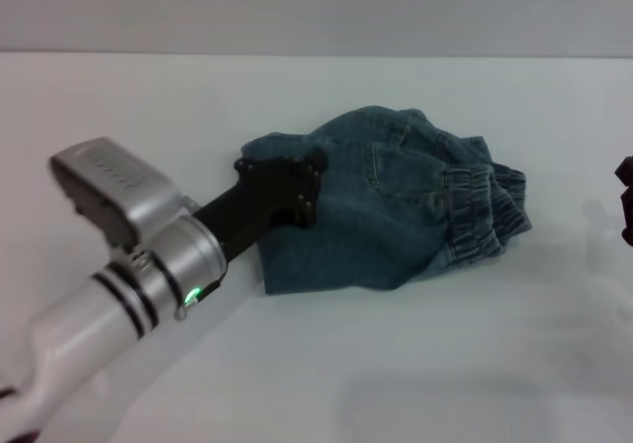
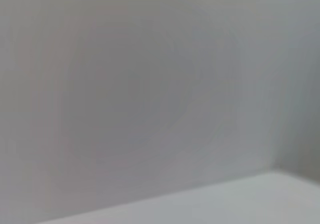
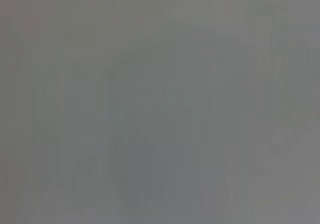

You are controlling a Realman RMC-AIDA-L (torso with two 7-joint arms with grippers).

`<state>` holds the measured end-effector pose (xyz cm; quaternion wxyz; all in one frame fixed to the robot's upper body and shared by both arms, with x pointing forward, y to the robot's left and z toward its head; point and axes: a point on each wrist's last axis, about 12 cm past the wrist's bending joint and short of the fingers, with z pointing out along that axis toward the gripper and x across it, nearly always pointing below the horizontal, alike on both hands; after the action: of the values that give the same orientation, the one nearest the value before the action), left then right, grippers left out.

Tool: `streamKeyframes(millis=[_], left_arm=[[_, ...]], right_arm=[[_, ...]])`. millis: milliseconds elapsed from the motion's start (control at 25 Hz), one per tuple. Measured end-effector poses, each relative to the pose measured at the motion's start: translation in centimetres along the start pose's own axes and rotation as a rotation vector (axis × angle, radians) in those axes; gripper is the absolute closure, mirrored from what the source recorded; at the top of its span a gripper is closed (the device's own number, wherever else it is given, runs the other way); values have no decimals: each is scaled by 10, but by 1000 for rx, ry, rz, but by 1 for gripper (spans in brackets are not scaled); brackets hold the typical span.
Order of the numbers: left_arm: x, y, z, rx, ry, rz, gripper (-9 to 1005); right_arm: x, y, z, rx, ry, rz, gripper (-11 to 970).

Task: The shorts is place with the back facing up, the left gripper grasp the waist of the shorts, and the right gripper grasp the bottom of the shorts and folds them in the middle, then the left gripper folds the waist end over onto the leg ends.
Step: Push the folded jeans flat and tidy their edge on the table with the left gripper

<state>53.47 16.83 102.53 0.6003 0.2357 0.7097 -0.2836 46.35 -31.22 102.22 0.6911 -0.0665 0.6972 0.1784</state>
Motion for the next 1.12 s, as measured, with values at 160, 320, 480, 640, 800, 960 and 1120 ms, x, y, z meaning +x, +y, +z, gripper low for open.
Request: streamKeyframes(millis=[160, 320, 480, 640, 800, 960, 1120], left_arm=[[3, -11, -14, 1, -32, -63, 998], [18, -17, -19, -3, 41, -118, 998], [27, -17, -21, -18, 99, -174, 996], [29, -15, -18, -28, 131, -179, 993], [29, -8, -10, -49, 184, -161, 990], [26, -2, -1, -50, 218, -126, 987], [22, 3, 5, -53, 219, -105, 984]], right_arm=[[1, 1, 0, -5, 4, 1, 960], [1, 1, 2, -8, 5, 0, 960], [0, 1, 2, -8, 6, -2, 960], [1, 1, 3, -9, 8, -2, 959], [1, 1, 3, -10, 8, -2, 959], [1, 1, 1, -8, 8, -1, 959], [2, 1, 0, -5, 10, 1, 959]])
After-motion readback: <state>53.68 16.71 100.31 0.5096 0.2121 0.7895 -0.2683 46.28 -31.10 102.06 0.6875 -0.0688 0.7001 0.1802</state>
